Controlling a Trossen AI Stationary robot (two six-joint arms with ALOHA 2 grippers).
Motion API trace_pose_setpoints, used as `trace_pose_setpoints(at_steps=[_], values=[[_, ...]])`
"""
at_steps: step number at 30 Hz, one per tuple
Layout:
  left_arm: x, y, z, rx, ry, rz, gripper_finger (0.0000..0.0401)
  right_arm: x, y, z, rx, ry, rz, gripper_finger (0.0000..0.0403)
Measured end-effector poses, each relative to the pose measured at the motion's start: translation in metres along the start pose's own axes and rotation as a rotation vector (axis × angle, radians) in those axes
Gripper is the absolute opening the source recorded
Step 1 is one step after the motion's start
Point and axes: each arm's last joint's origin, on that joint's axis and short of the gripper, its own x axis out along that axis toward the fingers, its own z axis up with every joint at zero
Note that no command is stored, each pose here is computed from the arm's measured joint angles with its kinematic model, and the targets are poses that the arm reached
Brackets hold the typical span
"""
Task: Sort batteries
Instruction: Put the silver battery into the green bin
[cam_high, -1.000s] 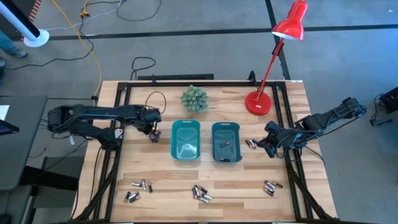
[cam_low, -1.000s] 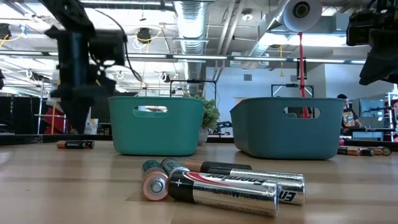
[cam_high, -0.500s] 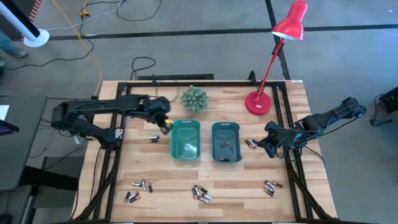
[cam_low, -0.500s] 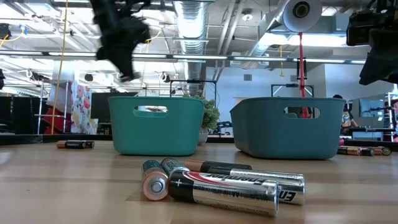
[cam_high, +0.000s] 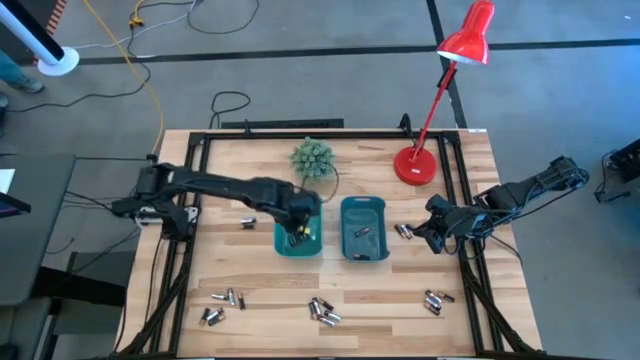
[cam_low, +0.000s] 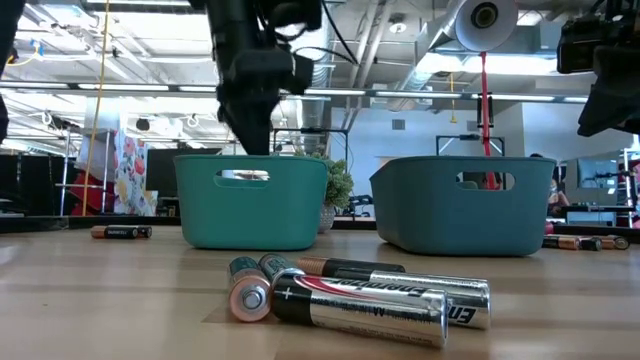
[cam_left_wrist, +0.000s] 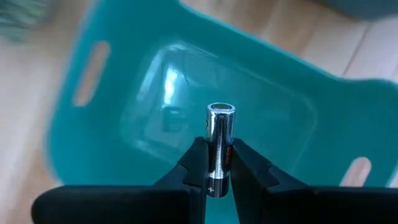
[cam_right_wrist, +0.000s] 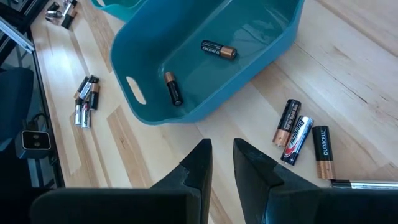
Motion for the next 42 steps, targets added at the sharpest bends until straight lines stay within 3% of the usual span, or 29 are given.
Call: trace_pose_setpoints(at_steps=[16,19,25,29,36,42], values=[[0.067,-0.016,0.001,-0.013,0.103,-0.045,0.0036,0.000,0.000,0.000,-0.002,0.000,0.001,0.0083],[0.067,-0.017,0.002,-0.026,0.095,-0.048,0.0041,0.000,0.000,0.000,-0.002,0.000,0.000,0.0083],[0.063,-0.018,0.006,-0.019,0.052,-0.067,0.0128,0.000,0.000,0.000,0.000,0.000,0.001,0.0083],[0.064,-0.017,0.005,-0.023,0.059,-0.064,0.0165,0.000,0.000,0.000,0.000,0.000,0.001,0.0083],[0.055,-0.013,0.013,-0.056,0.043,-0.065,0.0180,0.000,0.000,0.000,-0.002,0.000,0.001,0.0083],[0.023,-0.003,0.021,-0.052,-0.031,-0.074,0.0177,0.000,0.000,0.000,-0.002,0.000,0.001,0.0083]])
